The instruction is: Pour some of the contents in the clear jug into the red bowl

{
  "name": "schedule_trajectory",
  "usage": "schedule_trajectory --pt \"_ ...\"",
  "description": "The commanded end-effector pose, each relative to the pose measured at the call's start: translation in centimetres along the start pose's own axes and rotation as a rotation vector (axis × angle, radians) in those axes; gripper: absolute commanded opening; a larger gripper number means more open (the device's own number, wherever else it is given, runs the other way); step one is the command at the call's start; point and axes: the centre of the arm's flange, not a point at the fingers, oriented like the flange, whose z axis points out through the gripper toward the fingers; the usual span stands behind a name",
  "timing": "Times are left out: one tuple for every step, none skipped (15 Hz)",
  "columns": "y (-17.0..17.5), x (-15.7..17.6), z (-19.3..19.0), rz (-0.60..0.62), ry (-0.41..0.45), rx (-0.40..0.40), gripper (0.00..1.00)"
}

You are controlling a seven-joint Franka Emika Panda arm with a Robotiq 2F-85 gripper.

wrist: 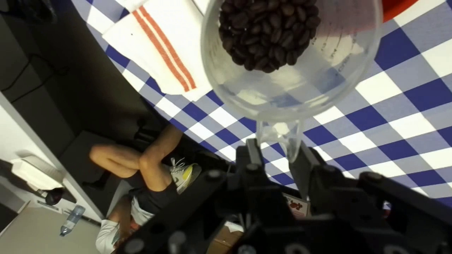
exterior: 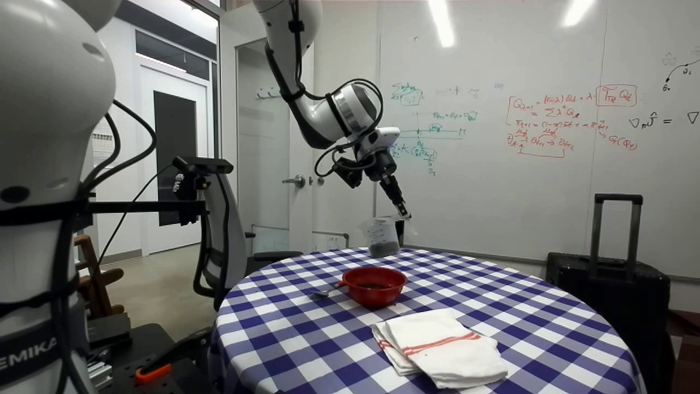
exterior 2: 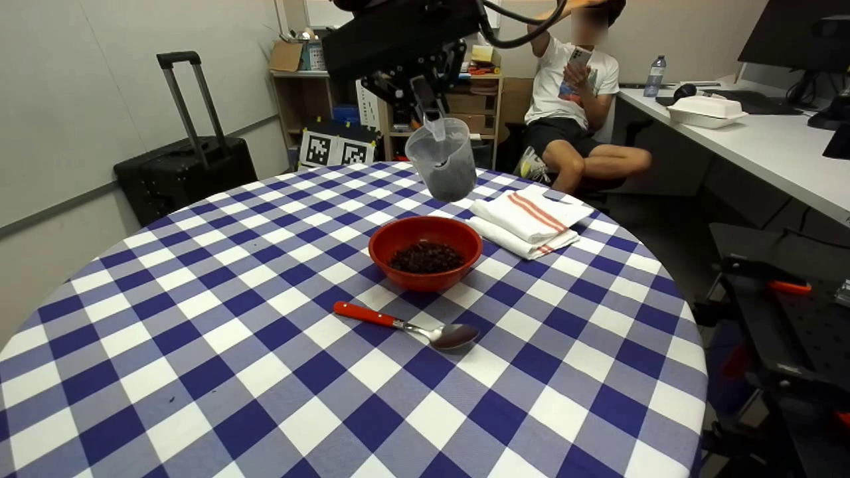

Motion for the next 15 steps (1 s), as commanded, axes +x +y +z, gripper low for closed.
schedule_trajectory --pt "-0.7 -1.9 -0.3 0.050 0.081 -0.092 0.06" --pt "-0.8 -2.2 -0.2 0.058 0.098 -0.120 0.06" --pt "-0.9 -2.6 0.0 0.065 0.118 -0.152 0.06" --pt "-1.0 -3.0 0.2 0.071 0.144 -0.183 0.06" --pt "-1.2 -3.3 0.4 0.073 0.160 -0.209 0.06" --pt "-1.5 -3.6 0.6 0.079 0.186 -0.234 0.06" --pt "-1.8 -3.8 0.7 0.086 0.208 -0.258 0.06" --pt "-2.2 -4.0 0.8 0.091 0.226 -0.284 0.06" --pt "-2.7 -4.2 0.9 0.095 0.237 -0.305 0.06" --pt "-3.3 -4.2 0.8 0.105 0.246 -0.322 0.06" --pt "-3.8 -4.2 0.8 0.117 0.253 -0.338 0.06" --pt "-4.3 -4.1 0.8 0.127 0.255 -0.350 0.06" --pt "-4.9 -3.9 0.8 0.149 0.259 -0.361 0.06" --pt "-5.3 -3.7 0.7 0.165 0.262 -0.372 0.06" --pt "-5.7 -3.7 0.7 0.178 0.266 -0.385 0.06"
